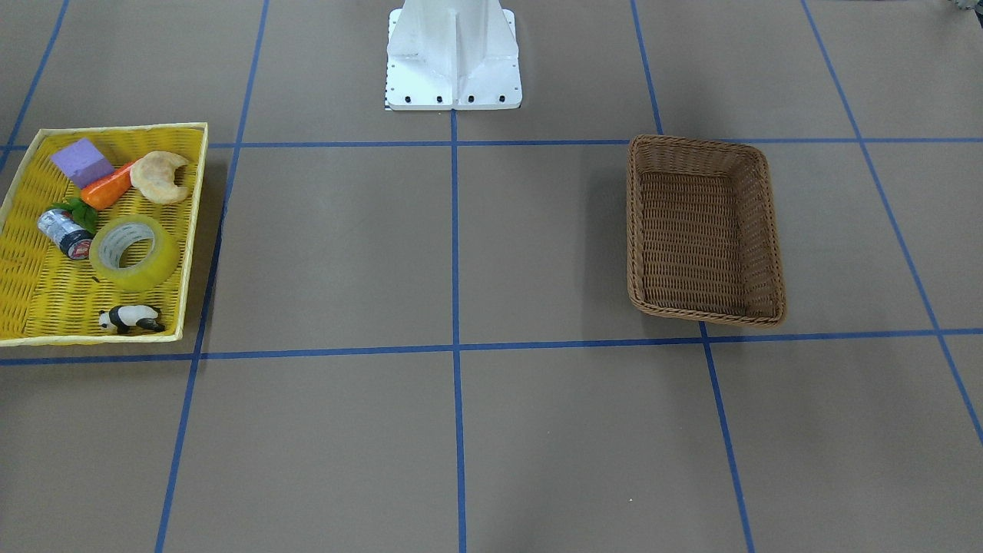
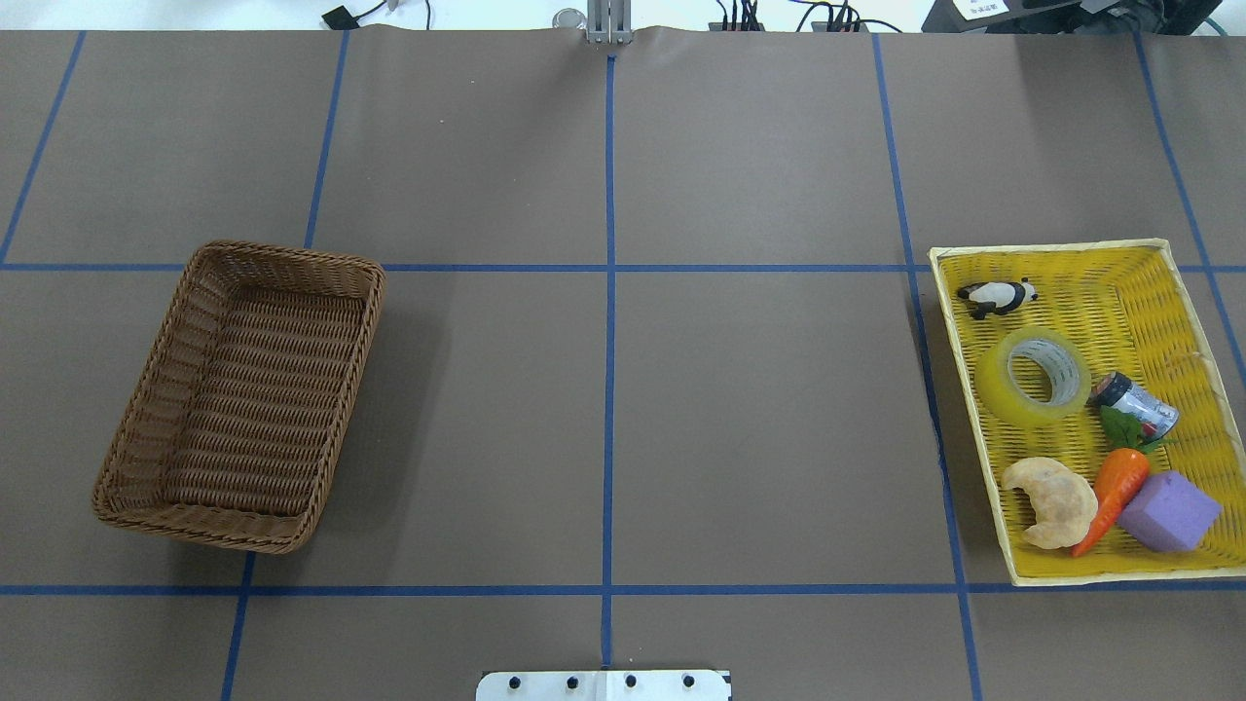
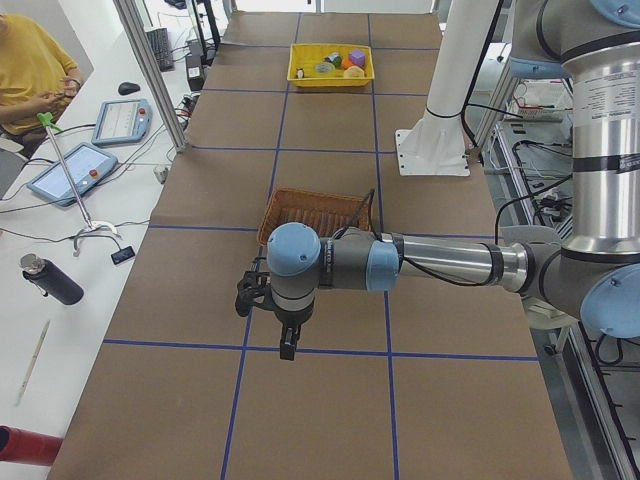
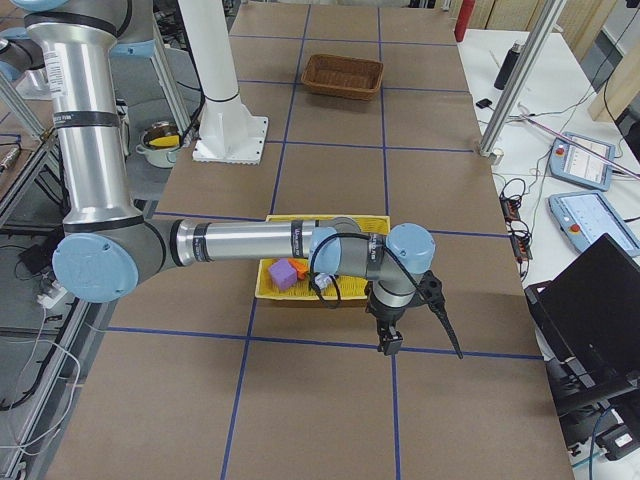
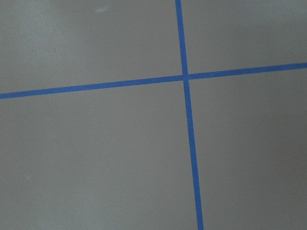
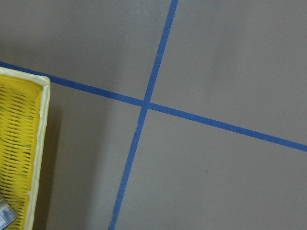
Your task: Move tape to another basket
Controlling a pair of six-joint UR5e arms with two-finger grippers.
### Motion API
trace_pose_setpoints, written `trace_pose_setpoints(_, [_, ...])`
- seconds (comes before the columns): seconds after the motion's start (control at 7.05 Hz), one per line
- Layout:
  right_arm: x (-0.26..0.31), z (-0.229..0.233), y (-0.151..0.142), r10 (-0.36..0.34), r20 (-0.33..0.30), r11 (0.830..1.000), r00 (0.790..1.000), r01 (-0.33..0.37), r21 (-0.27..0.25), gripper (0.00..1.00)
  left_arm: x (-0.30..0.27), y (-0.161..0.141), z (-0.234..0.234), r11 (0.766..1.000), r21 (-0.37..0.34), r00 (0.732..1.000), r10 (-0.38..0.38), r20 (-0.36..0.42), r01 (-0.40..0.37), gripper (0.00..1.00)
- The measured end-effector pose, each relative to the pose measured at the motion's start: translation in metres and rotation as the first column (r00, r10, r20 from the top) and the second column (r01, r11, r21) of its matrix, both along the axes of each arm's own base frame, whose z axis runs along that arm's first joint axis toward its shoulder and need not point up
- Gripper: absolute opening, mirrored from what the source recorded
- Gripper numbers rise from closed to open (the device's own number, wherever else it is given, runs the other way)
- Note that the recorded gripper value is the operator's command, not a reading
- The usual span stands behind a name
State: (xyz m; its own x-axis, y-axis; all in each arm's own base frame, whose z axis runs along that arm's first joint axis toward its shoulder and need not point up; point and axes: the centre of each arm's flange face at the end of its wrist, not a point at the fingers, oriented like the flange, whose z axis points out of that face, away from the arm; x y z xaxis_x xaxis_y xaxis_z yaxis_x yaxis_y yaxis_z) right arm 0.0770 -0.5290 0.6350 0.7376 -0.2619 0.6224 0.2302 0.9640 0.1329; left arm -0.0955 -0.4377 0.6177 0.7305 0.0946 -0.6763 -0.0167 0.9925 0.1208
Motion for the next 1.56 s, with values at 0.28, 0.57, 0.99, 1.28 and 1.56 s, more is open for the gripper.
trace_pose_setpoints(0.28, [0.000,-0.001,0.000,0.001,0.000,1.000,1.000,-0.001,0.003,1.00,0.000,0.000,-0.004,1.000,0.008,1.000,0.001,0.000,-0.001,1.00])
trace_pose_setpoints(0.57, [0.000,-0.004,-0.001,0.000,0.001,1.000,1.000,0.000,0.011,1.00,0.000,-0.001,-0.008,1.000,0.017,1.000,0.001,0.001,-0.001,1.00])
trace_pose_setpoints(0.99, [-0.005,-0.015,-0.015,0.009,0.011,0.990,1.000,-0.010,0.139,1.00,0.000,-0.006,-0.018,0.999,0.032,1.000,-0.007,0.000,0.007,1.00])
trace_pose_setpoints(1.28, [-0.038,-0.044,-0.031,-0.017,0.035,0.966,0.999,0.008,0.259,1.00,0.000,-0.012,-0.030,0.998,0.058,1.000,-0.007,-0.001,0.007,0.99])
trace_pose_setpoints(1.56, [-0.098,-0.088,-0.035,-0.095,0.063,0.935,0.993,0.067,0.349,1.00,0.000,-0.015,-0.035,0.997,0.078,1.000,-0.005,-0.001,0.006,1.00])
